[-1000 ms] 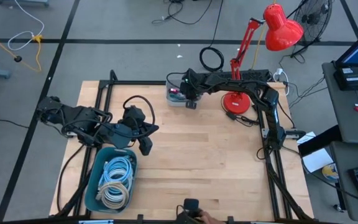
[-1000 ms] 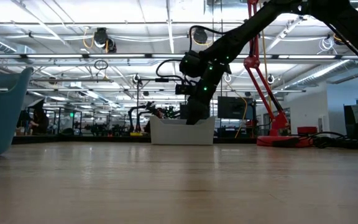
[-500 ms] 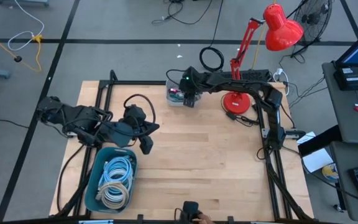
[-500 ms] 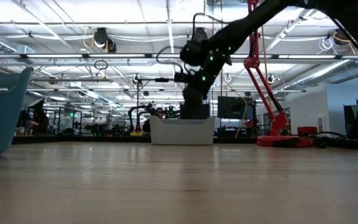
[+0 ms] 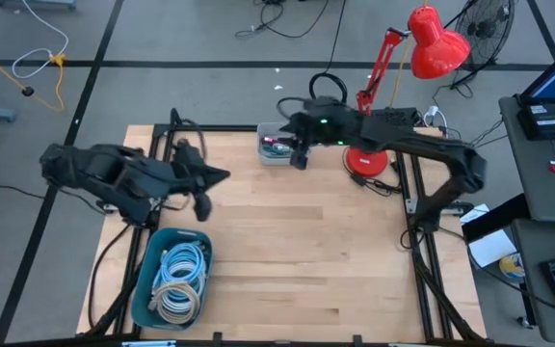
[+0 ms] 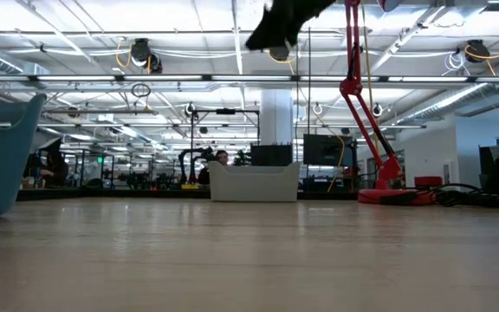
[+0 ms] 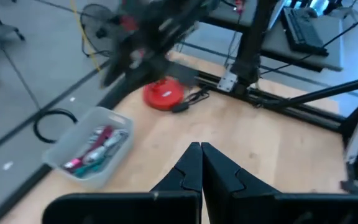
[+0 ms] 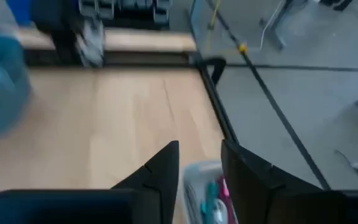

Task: Pick & Place USB Port
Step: Return to Home Position

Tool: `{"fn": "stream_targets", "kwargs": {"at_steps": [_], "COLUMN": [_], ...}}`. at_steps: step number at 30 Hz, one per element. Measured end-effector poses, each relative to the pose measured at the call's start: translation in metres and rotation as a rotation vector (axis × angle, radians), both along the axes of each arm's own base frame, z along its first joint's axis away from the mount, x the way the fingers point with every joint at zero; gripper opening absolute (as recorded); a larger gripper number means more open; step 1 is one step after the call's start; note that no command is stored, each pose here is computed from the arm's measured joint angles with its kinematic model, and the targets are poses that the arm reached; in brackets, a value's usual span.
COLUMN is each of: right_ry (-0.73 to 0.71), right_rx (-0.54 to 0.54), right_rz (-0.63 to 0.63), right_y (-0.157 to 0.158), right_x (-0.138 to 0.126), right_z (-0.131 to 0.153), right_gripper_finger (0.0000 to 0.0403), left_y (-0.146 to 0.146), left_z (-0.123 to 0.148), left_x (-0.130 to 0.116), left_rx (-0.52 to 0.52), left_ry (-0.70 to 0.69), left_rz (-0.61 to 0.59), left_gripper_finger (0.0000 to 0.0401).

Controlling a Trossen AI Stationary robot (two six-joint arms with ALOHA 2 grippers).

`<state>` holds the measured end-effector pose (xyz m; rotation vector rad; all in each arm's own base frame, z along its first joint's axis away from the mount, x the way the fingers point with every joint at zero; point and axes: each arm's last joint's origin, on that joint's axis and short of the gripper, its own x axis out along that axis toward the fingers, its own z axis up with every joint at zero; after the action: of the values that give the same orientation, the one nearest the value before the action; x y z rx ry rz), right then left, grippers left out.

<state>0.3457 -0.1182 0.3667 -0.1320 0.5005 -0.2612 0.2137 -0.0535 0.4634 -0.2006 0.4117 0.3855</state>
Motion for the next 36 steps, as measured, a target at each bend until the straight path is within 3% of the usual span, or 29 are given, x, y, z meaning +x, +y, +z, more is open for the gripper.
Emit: {"fn": "stream_targets", "kwargs": {"at_steps": [6,11,17,21,28,36], "right_ry": [-0.158,-0.206,-0.175,-0.19,-0.172,-0.321], "right_rx": [0.138,0.266,0.279,0.28,0.228,0.324], "right_rz": [0.034,0.027,0.111,0.171,0.095,0.08], "right_y": [0.031,0.051,0.08,0.098,0.116,0.121], "right_x": [-0.039,-0.067,-0.092,-0.104,-0.125,-0.153], "right_z": [0.047,0.067,0.078,0.084,0.059,-0.003], "right_gripper_finger": [0.0084,0.006,0.0019,0.0003,0.0001,0.0001], "left_y": [0.021,0.036,0.044,0.048,0.054,0.057], "left_z": [0.01,0.017,0.003,-0.017,-0.053,-0.088], "left_x": [-0.042,-0.08,-0.113,-0.132,-0.161,-0.177], "left_rx": [0.065,0.06,0.059,0.005,-0.056,-0.104], "left_ry": [0.04,0.034,0.072,0.044,-0.124,-0.299], "left_rz": [0.007,-0.018,-0.053,-0.044,-0.062,-0.094], "left_gripper_finger": [0.0,0.0,0.0,0.0,0.0,0.0]}}
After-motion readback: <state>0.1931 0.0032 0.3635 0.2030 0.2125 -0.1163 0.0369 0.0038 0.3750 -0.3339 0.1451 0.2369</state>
